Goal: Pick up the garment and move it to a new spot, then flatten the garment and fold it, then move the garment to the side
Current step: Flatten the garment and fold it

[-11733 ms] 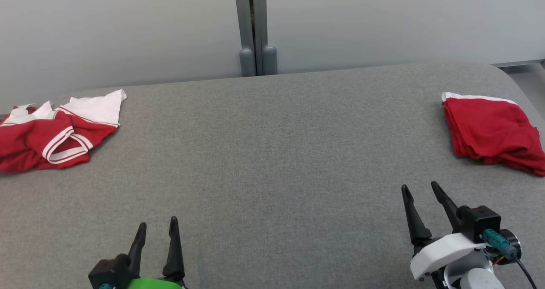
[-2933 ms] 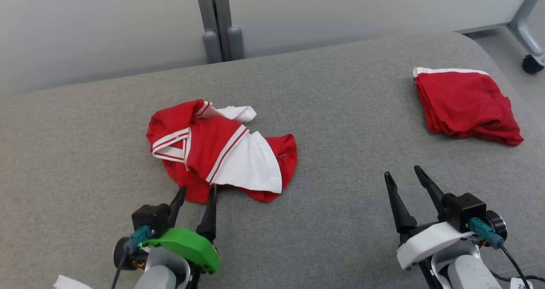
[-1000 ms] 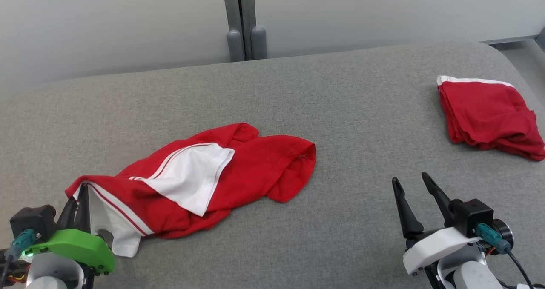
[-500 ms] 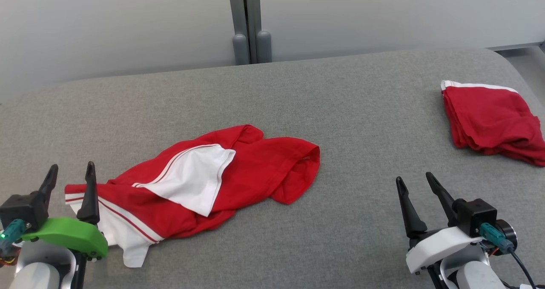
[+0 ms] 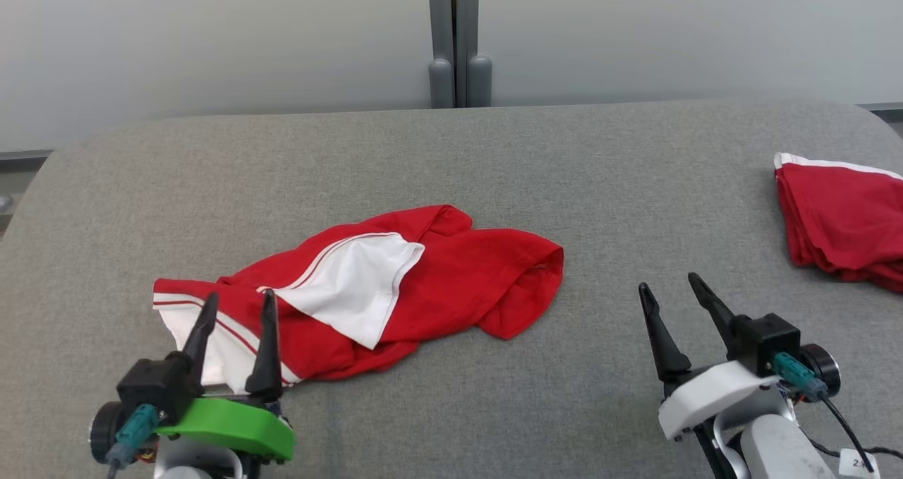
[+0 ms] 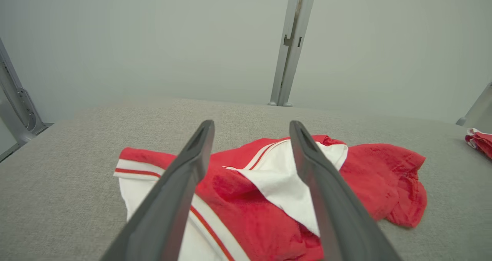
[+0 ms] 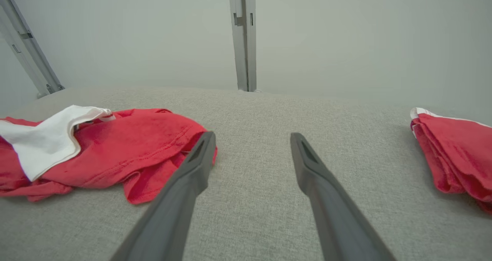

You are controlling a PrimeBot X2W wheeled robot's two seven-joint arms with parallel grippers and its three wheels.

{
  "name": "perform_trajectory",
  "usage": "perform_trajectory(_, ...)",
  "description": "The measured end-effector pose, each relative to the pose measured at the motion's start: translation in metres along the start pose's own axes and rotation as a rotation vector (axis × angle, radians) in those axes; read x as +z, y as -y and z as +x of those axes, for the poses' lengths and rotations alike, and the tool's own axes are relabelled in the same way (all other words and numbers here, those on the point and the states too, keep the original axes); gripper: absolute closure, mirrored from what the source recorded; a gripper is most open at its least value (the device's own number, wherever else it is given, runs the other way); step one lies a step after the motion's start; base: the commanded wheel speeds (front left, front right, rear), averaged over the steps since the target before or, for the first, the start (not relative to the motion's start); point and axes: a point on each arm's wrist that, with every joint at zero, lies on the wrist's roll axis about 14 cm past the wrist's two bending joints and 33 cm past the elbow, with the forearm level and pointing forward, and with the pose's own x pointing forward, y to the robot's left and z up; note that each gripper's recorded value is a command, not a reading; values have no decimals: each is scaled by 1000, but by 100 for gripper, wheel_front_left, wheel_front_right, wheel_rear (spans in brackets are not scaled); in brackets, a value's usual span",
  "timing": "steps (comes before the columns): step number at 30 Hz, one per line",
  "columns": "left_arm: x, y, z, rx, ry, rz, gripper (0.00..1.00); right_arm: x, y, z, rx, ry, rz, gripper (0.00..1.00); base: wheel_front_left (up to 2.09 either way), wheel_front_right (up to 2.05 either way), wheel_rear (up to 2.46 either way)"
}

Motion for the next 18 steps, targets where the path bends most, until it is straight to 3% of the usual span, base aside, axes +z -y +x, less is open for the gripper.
perform_trajectory(11,-21,20,0,3,-12,-89,0,8,-30,78,126,-20,-158,0,0,0,0)
perform_trajectory(18,-28,1,-4,69,-31,-90,0,-32,-36,112,144,-190,-181,0,0,0,0)
